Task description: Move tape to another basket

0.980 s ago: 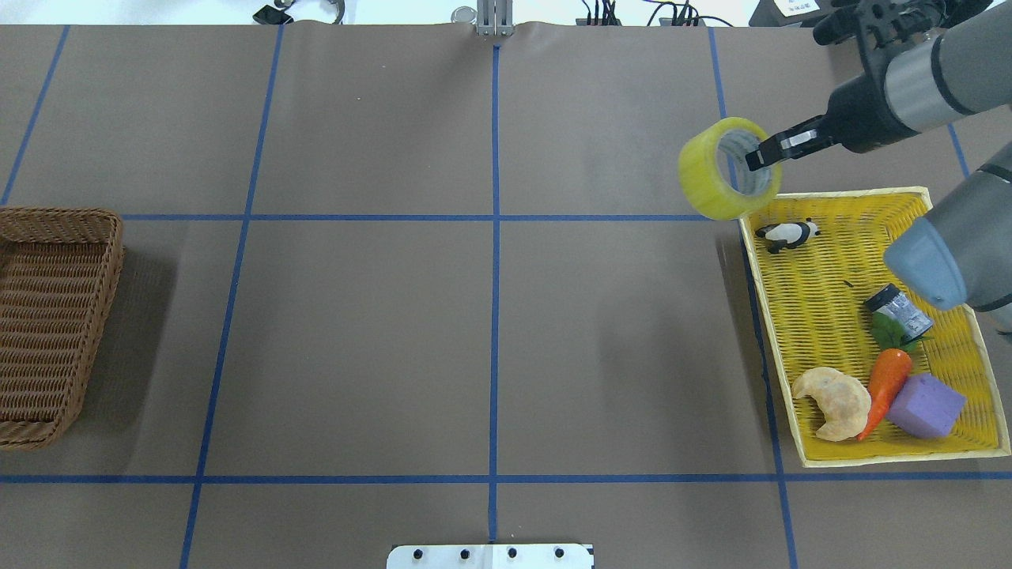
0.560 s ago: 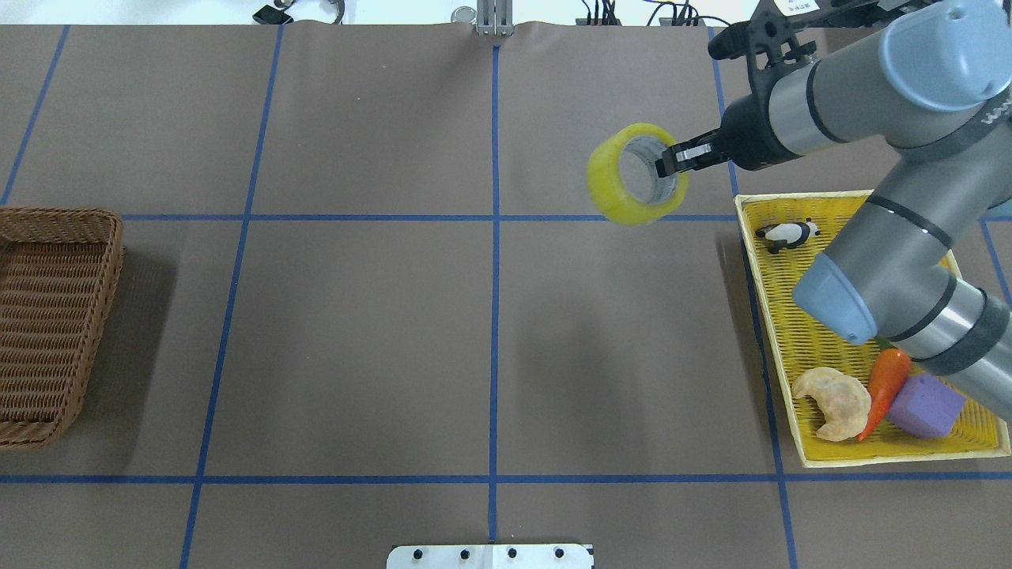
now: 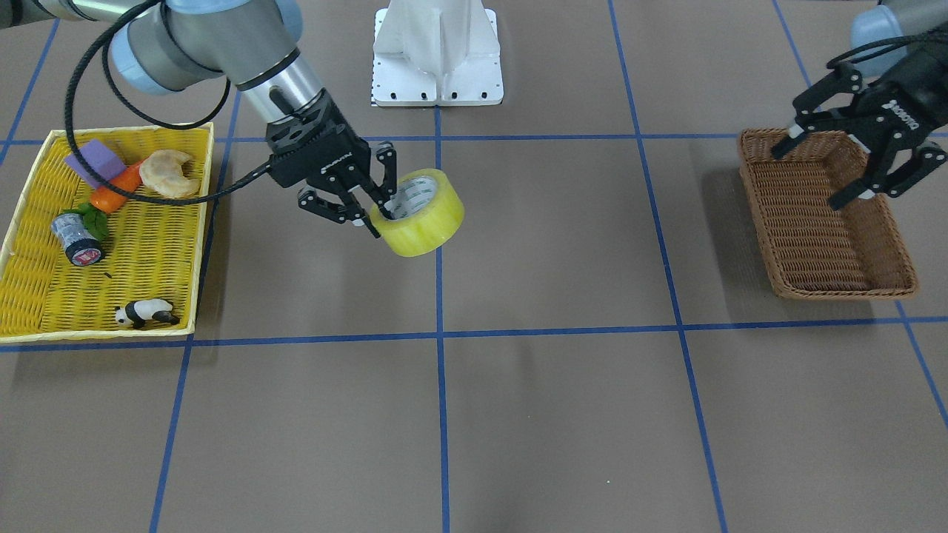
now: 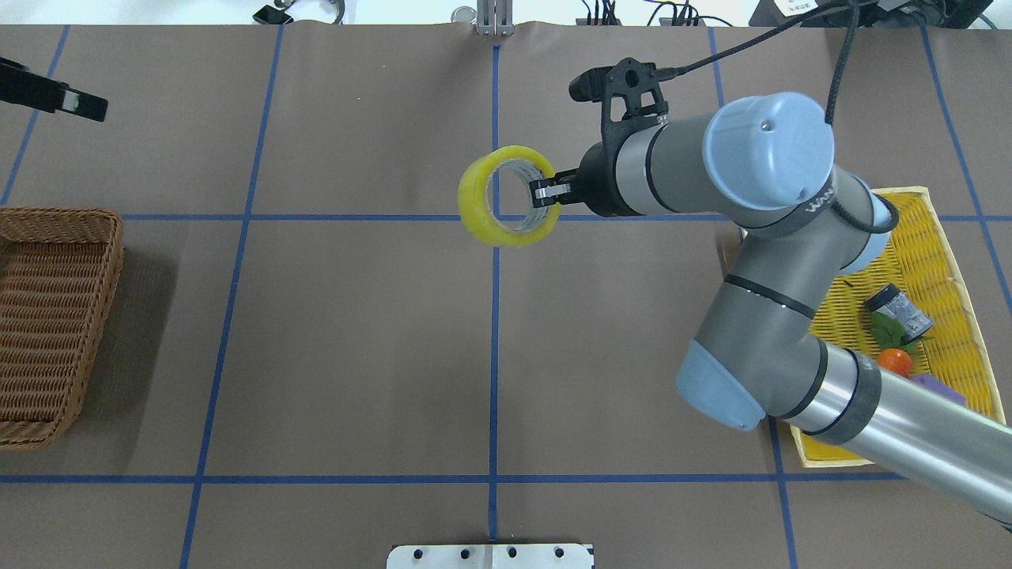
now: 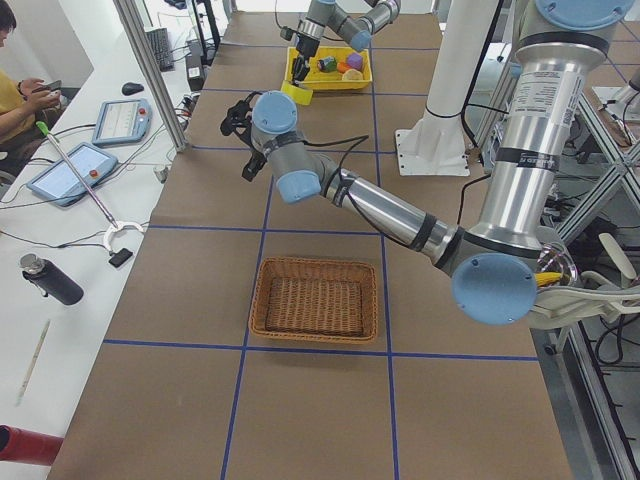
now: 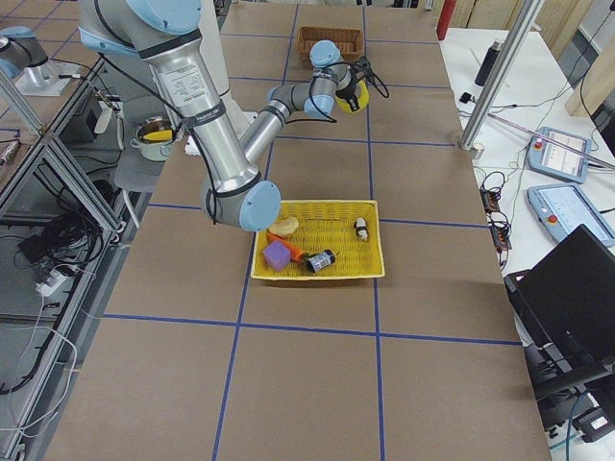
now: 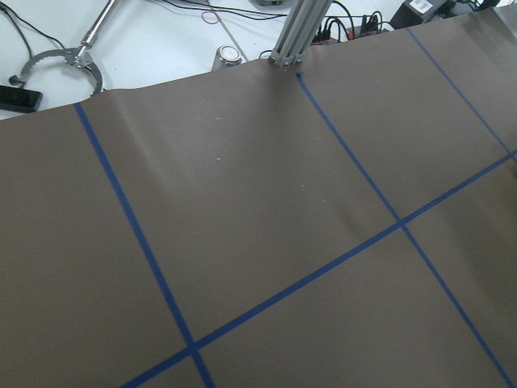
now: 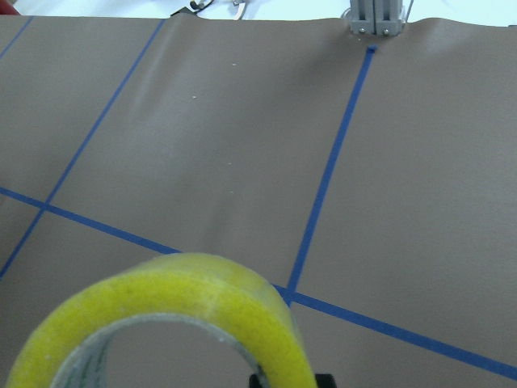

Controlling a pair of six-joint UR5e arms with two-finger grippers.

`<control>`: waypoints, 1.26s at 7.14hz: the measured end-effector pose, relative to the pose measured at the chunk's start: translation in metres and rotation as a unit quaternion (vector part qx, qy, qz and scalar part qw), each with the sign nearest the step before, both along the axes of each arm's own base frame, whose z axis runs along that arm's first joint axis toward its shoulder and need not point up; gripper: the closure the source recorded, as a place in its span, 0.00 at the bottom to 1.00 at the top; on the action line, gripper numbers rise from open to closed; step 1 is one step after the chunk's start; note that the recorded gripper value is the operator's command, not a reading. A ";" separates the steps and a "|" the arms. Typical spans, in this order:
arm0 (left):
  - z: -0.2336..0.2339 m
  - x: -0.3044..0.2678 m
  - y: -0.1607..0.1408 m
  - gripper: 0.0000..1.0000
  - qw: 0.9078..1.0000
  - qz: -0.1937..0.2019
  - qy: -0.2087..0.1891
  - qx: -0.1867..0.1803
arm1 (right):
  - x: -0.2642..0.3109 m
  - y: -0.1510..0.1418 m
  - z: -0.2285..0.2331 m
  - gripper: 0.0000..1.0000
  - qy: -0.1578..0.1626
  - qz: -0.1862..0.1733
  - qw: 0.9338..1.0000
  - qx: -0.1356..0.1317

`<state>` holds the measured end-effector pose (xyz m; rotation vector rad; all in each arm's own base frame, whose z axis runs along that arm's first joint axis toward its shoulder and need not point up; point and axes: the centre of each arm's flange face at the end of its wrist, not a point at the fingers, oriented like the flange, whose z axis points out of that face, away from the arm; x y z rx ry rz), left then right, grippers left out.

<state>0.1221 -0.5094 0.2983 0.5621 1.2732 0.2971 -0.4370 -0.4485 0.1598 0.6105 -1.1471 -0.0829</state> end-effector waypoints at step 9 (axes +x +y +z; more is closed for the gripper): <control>-0.070 0.108 0.026 0.01 0.995 0.091 0.038 -0.001 | -0.100 0.075 -0.087 1.00 -0.110 0.047 0.992 0.048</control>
